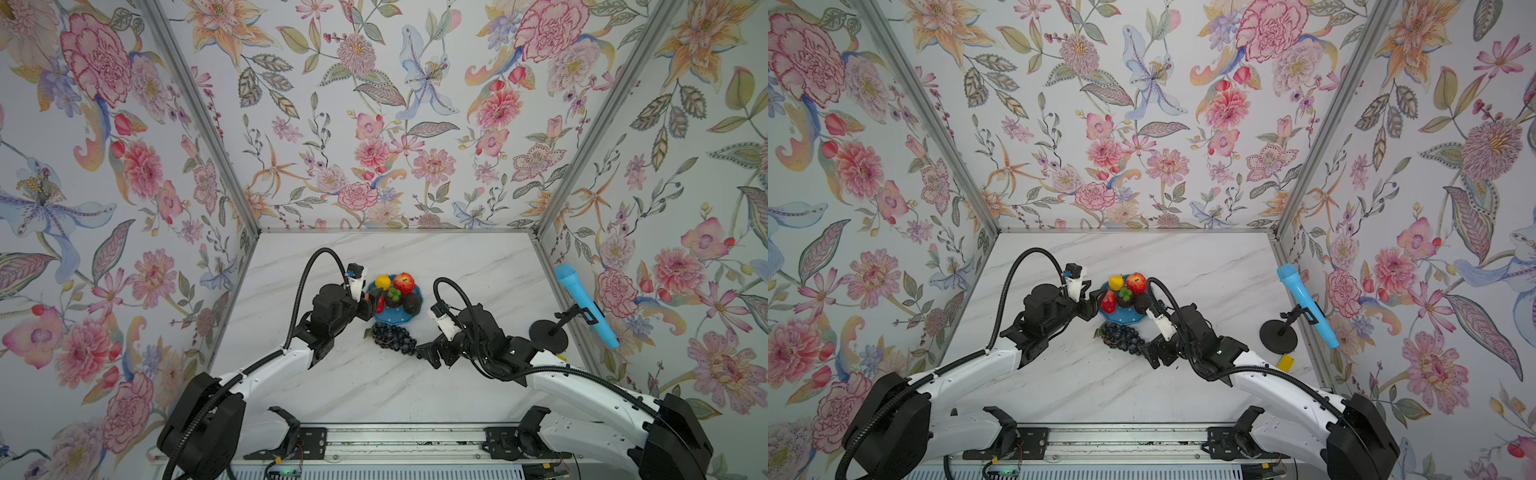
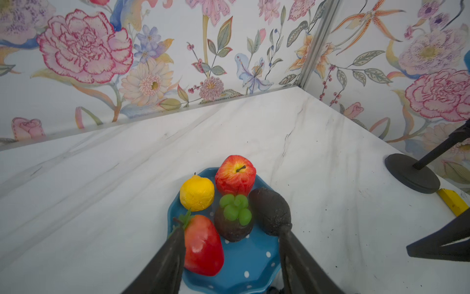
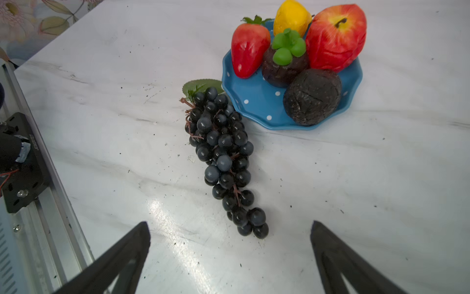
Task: Arrange fruit in a fruit bowl
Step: Place the fruit in the fruit bowl, then pick up the fruits from the center of the table.
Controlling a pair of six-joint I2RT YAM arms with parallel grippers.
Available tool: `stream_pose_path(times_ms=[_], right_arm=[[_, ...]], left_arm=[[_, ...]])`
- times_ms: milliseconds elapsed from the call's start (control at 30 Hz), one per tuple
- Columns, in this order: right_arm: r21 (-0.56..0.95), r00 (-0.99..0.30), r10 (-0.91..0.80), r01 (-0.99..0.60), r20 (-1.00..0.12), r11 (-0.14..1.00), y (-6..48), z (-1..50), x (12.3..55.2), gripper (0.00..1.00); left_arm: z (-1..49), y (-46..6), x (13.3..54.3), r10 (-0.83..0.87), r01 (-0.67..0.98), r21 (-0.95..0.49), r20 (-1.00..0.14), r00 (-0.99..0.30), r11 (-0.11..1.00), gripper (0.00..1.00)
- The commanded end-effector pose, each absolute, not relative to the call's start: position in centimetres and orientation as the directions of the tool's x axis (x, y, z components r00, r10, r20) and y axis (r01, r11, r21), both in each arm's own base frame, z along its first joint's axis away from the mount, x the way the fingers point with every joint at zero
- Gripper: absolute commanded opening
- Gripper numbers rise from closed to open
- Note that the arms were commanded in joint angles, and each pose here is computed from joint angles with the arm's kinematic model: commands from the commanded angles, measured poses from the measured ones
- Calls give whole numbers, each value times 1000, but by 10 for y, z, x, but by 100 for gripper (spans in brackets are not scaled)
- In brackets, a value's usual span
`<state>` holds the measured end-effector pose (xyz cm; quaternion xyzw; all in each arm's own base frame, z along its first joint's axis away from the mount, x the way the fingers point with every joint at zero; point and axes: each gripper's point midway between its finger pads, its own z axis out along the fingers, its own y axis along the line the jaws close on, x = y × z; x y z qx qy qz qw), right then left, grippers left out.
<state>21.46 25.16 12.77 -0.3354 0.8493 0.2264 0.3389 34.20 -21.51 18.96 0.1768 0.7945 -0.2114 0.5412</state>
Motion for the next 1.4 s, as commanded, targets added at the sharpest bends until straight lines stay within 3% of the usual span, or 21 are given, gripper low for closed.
stream_pose_path(times_ms=[0,267,700,967,1367], right_arm=[[119,-532,-468,-740,-706,662,258,117,216,99],[105,-571,-515,-728,-640,678,261,81,217,100],[-1,-491,-611,-779,-621,627,292,76,228,95],[-30,-469,-610,-777,-639,629,297,88,237,94],[-18,-499,-604,-762,-621,648,287,77,232,94]], left_arm=[[136,-191,324,100,411,-164,-829,-550,897,60],[97,-184,299,63,371,-243,-758,-649,896,68],[87,-181,308,3,310,-262,-759,-651,914,68],[66,-173,291,42,279,-248,-675,-736,928,55],[51,-197,268,64,354,-379,-600,-798,855,41]])
